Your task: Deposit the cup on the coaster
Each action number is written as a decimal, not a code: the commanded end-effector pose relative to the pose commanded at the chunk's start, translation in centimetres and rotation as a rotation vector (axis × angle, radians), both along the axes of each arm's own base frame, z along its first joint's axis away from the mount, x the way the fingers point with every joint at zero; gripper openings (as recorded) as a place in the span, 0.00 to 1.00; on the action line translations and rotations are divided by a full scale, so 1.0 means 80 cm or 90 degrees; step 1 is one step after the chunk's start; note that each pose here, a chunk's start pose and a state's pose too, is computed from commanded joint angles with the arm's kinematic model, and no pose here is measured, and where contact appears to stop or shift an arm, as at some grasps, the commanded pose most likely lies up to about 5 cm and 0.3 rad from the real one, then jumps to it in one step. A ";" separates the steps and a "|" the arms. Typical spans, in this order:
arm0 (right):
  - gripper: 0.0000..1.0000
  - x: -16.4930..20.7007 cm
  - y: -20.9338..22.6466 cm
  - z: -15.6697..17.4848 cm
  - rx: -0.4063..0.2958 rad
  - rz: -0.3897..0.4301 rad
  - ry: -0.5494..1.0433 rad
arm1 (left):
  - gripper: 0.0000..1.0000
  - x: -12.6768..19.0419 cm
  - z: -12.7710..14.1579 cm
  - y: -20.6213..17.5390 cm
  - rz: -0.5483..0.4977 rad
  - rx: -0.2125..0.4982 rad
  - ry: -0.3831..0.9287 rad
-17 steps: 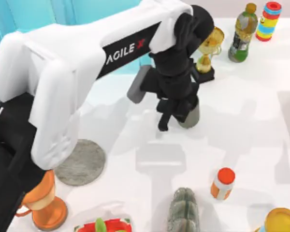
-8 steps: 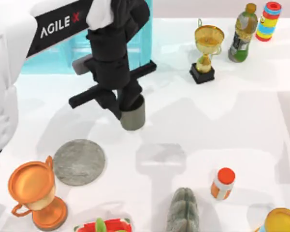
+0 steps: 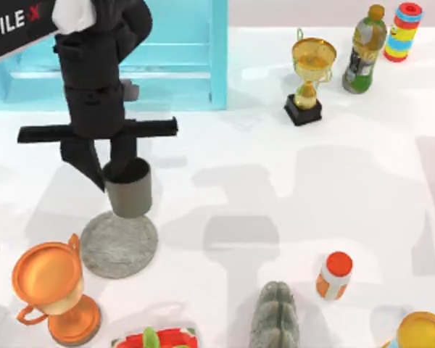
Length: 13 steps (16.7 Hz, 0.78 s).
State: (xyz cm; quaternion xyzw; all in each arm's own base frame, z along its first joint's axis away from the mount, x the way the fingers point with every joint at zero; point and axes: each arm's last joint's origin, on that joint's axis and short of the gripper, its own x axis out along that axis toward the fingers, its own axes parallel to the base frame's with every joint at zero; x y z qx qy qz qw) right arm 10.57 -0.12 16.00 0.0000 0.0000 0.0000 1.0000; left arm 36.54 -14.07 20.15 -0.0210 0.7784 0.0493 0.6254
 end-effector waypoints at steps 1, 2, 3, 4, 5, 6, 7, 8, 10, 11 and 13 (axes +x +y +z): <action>1.00 0.000 0.000 0.000 0.000 0.000 0.000 | 0.00 -0.003 0.002 0.007 -0.023 -0.002 0.006; 1.00 0.000 0.000 0.000 0.000 0.000 0.000 | 0.00 -0.005 0.003 0.012 -0.042 -0.004 0.012; 1.00 0.000 0.000 0.000 0.000 0.000 0.000 | 0.00 -0.007 0.004 0.017 -0.056 -0.005 0.017; 1.00 0.000 0.000 0.000 0.000 0.000 0.000 | 0.00 -0.008 0.004 0.019 -0.066 -0.006 0.020; 1.00 0.000 0.000 0.000 0.000 0.000 0.000 | 0.00 -0.009 0.004 0.021 -0.071 -0.006 0.023; 1.00 0.000 0.000 0.000 0.000 0.000 0.000 | 0.00 -0.009 0.004 0.021 -0.071 -0.006 0.023; 1.00 0.000 0.000 0.000 0.000 0.000 0.000 | 0.00 -0.009 0.004 0.021 -0.071 -0.006 0.023; 1.00 0.000 0.000 0.000 0.000 0.000 0.000 | 0.00 -0.009 0.004 0.021 -0.071 -0.006 0.023; 1.00 0.000 0.000 0.000 0.000 0.000 0.000 | 0.00 -0.008 0.003 0.018 -0.074 -0.006 0.023; 1.00 0.000 0.000 0.000 0.000 0.000 0.000 | 0.00 -0.008 0.003 0.018 -0.074 -0.006 0.022; 1.00 0.000 0.000 0.000 0.000 0.000 0.000 | 0.00 -0.009 -0.008 0.017 -0.073 -0.006 0.021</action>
